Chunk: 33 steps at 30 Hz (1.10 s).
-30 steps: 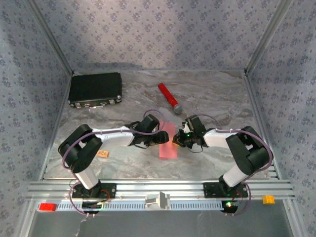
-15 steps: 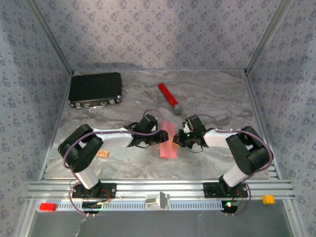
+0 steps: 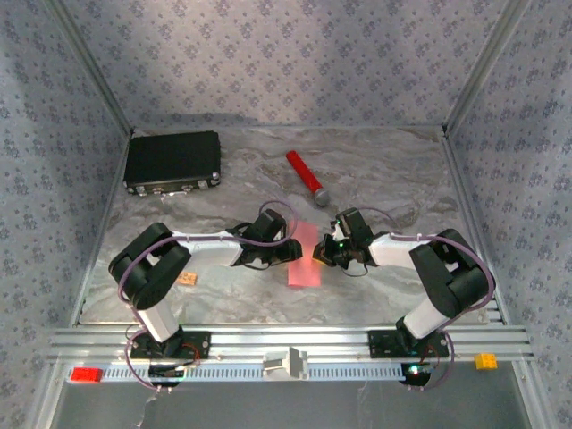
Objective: Fold a paper plane with a square sheet of paper (pick it up from the middle)
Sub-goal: Hold the square sheet of paper at the center of the table.
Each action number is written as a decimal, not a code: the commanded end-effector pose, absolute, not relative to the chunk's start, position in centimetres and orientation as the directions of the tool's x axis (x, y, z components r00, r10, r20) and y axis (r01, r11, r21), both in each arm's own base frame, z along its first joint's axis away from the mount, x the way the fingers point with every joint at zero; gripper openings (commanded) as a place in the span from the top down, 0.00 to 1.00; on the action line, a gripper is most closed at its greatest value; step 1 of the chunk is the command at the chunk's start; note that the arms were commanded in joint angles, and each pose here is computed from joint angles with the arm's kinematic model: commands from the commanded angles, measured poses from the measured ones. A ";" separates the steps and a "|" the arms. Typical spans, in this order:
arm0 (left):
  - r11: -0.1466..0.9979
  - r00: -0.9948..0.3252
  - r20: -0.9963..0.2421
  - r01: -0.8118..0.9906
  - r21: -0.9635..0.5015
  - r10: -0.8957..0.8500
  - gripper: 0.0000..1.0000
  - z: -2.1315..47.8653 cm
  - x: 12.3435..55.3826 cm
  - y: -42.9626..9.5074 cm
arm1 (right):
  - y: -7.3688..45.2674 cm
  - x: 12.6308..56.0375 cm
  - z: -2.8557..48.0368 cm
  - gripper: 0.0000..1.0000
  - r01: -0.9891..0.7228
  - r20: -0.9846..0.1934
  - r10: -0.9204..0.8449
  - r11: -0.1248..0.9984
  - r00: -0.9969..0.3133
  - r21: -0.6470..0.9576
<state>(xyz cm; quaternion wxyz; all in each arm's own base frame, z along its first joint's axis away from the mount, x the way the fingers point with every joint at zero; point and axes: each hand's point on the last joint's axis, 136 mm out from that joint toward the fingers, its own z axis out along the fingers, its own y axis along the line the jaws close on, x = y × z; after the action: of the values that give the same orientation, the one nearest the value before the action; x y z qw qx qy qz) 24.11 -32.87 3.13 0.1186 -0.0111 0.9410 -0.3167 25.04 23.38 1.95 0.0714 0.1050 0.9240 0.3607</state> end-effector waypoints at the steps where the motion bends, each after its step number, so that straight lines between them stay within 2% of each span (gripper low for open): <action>1: 0.839 -0.976 -0.205 0.049 -0.542 -0.076 0.58 2.0 24.1 -32.2 | 22.9 24.8 1.9 0.96 0.169 -0.044 0.260 0.736 -0.965 0.656; 6: 0.865 -0.977 -0.197 0.031 -0.501 -0.079 0.59 1.3 23.9 -31.5 | 22.7 25.9 4.7 0.89 0.100 -0.111 0.226 0.751 -0.968 0.653; 12: 0.880 -0.976 -0.199 0.020 -0.475 -0.085 0.60 1.1 24.0 -31.1 | 18.4 26.4 7.5 0.84 0.126 -0.198 0.307 0.779 -0.931 0.614; 19: 0.893 -0.978 -0.193 0.019 -0.449 -0.076 0.60 0.8 24.0 -30.8 | 14.7 25.5 8.0 0.83 0.202 -0.210 0.427 0.735 -0.879 0.647; 33: 0.928 -0.986 -0.166 0.030 -0.371 -0.034 0.60 -0.5 23.7 -30.2 | 14.1 24.8 7.6 0.82 0.223 -0.194 0.444 0.724 -0.874 0.653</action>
<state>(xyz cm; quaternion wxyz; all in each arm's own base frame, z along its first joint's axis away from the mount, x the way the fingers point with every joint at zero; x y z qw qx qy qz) 24.42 -32.60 2.52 0.1026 -0.0033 0.9605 -0.2588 25.50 14.47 8.17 0.1802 0.1778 0.9097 0.3291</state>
